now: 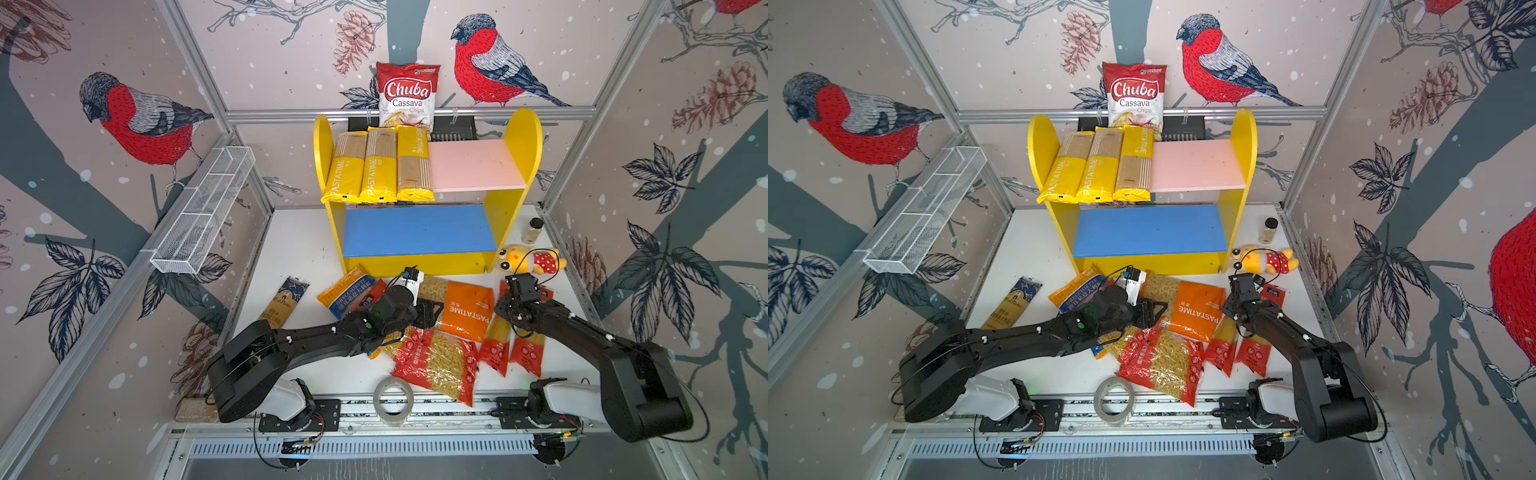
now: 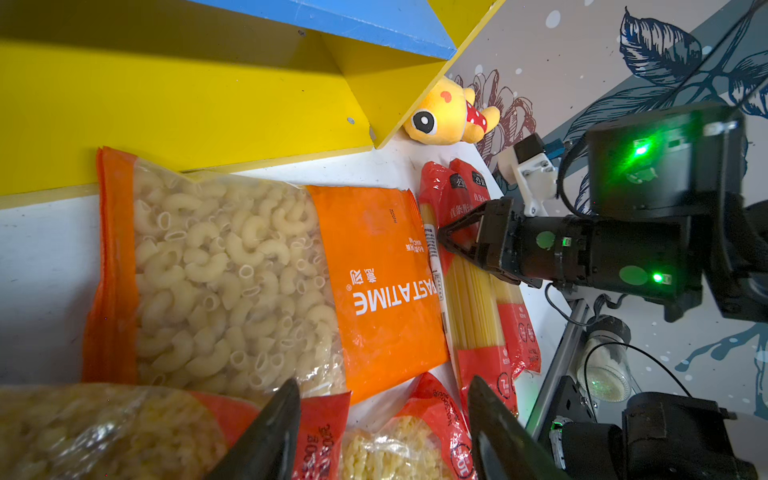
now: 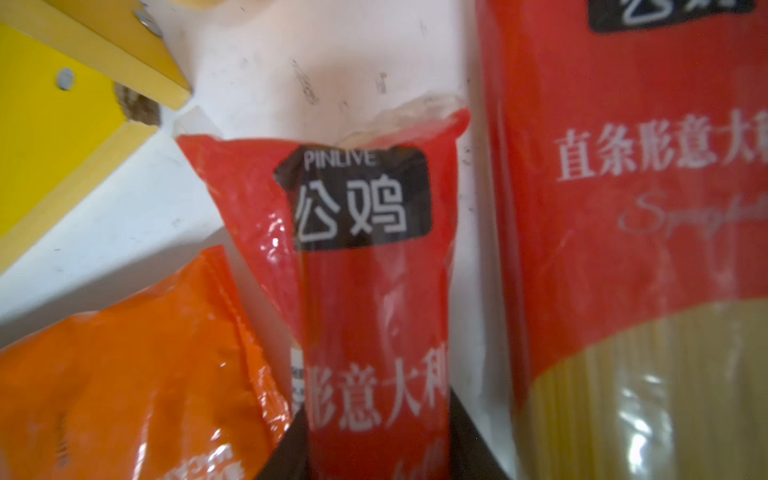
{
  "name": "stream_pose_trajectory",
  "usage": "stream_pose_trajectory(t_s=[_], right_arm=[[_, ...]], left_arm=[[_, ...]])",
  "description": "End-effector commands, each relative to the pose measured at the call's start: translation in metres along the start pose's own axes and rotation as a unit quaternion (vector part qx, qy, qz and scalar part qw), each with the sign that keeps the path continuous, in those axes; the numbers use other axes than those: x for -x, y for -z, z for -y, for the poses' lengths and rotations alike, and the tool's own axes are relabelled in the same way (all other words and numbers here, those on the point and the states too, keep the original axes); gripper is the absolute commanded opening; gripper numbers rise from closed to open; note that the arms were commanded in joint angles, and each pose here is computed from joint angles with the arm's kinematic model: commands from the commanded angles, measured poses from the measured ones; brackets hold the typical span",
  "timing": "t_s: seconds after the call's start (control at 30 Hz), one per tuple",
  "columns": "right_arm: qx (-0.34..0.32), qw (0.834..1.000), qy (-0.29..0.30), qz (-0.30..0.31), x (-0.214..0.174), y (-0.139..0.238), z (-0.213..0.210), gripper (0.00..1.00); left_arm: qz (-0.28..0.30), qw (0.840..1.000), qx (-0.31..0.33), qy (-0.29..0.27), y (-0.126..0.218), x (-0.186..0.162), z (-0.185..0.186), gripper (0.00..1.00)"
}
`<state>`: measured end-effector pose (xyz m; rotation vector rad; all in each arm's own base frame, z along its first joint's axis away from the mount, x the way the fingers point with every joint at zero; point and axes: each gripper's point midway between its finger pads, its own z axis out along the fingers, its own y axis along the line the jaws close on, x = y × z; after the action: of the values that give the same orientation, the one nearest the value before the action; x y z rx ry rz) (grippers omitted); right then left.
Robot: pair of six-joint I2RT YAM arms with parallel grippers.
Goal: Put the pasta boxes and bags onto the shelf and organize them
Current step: 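Grasp a red spaghetti package with both grippers from the pile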
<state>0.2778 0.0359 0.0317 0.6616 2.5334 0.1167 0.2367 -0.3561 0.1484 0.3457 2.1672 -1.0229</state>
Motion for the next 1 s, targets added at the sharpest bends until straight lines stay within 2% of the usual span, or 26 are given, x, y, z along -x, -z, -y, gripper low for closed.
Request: stream_pose_trajectory(t_s=[0.0,0.23,0.5,0.63,0.7,0.8,0.9,0.97], right_arm=[[0.043,0.999,-0.012,-0.007,-0.001,0.011,-0.016,0.34],[0.120,0.993,0.005,0.016,0.012,0.050,-0.052,0.30],[0.187,0.979,0.062,0.041,0.014,0.100,-0.111,0.28],[0.253,0.963,0.086,0.045,0.013,0.126,-0.146,0.27],[0.285,0.953,0.094,0.040,0.006,0.135,-0.164,0.27],[0.305,0.946,0.103,0.030,-0.007,0.138,-0.185,0.28],[0.279,0.955,0.099,0.010,-0.019,0.117,-0.188,0.31],[0.261,0.961,0.092,-0.003,-0.027,0.100,-0.186,0.38]], left_arm=[[0.018,1.000,-0.016,-0.006,0.000,0.010,0.009,0.63],[0.024,0.999,-0.039,-0.008,0.002,0.015,0.020,0.64],[0.046,0.995,-0.087,-0.012,0.013,0.024,0.037,0.66],[0.056,0.990,-0.132,-0.012,0.022,0.025,0.049,0.73],[0.052,0.990,-0.130,-0.011,0.022,0.022,0.048,0.76],[0.049,0.993,-0.107,-0.013,0.025,0.023,0.038,0.76],[0.052,0.995,-0.081,0.007,0.029,0.028,0.019,0.76],[0.054,0.996,-0.069,0.017,0.032,0.030,0.010,0.76]])
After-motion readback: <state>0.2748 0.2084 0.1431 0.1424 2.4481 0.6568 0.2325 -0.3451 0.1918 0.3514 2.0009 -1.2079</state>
